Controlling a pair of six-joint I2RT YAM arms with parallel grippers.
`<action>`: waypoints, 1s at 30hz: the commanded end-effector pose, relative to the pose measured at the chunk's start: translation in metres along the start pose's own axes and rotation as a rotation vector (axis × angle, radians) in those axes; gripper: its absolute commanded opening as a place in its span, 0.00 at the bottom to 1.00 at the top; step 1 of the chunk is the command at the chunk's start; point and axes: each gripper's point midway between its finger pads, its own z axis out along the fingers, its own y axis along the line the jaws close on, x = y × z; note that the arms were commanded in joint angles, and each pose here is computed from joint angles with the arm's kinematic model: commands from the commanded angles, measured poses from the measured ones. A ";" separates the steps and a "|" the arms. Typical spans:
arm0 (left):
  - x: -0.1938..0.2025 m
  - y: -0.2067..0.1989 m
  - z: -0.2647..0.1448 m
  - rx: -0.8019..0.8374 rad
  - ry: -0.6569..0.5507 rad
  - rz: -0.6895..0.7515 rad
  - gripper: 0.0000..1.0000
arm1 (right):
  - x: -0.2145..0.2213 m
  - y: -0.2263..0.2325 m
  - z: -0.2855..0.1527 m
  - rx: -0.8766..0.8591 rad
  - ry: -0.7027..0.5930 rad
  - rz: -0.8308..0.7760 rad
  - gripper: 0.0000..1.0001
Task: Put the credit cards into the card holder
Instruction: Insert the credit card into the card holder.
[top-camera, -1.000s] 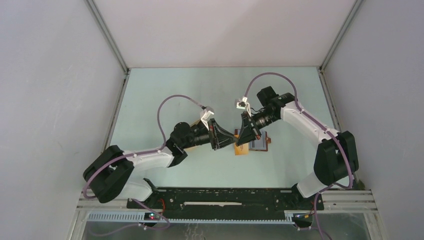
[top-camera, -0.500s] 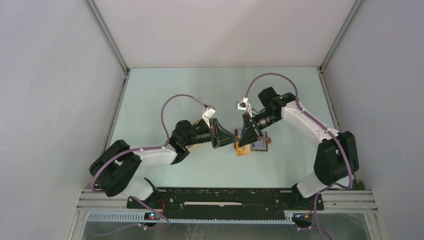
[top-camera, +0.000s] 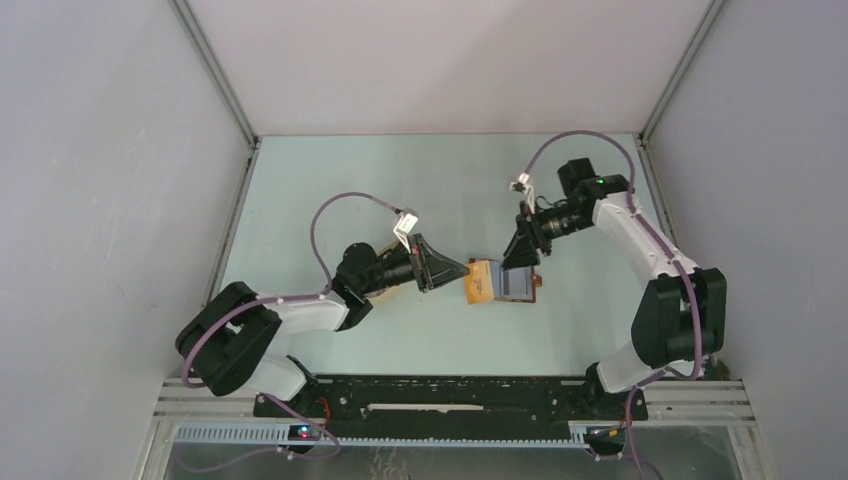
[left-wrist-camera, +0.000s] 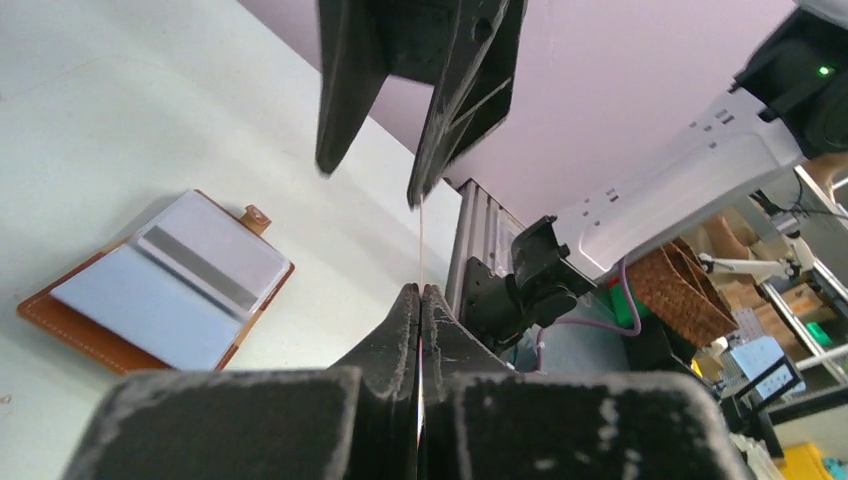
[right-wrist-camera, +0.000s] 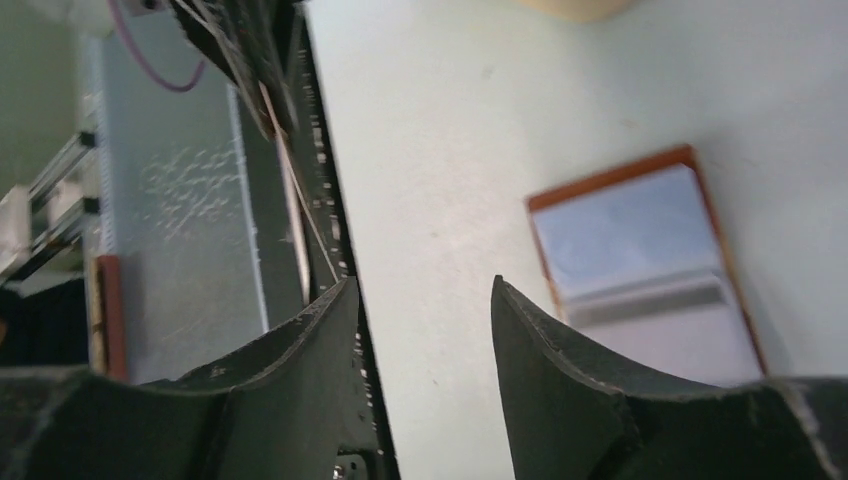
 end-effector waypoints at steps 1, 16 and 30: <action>-0.009 0.021 0.005 -0.099 -0.045 -0.038 0.00 | -0.003 -0.017 -0.035 0.176 -0.037 -0.088 0.55; 0.002 0.110 0.046 -0.362 -0.029 -0.203 0.00 | 0.074 -0.099 -0.003 0.522 0.237 -0.320 0.23; 0.024 0.144 0.058 -0.420 -0.017 -0.291 0.00 | 0.099 -0.121 0.001 0.554 0.361 -0.241 0.19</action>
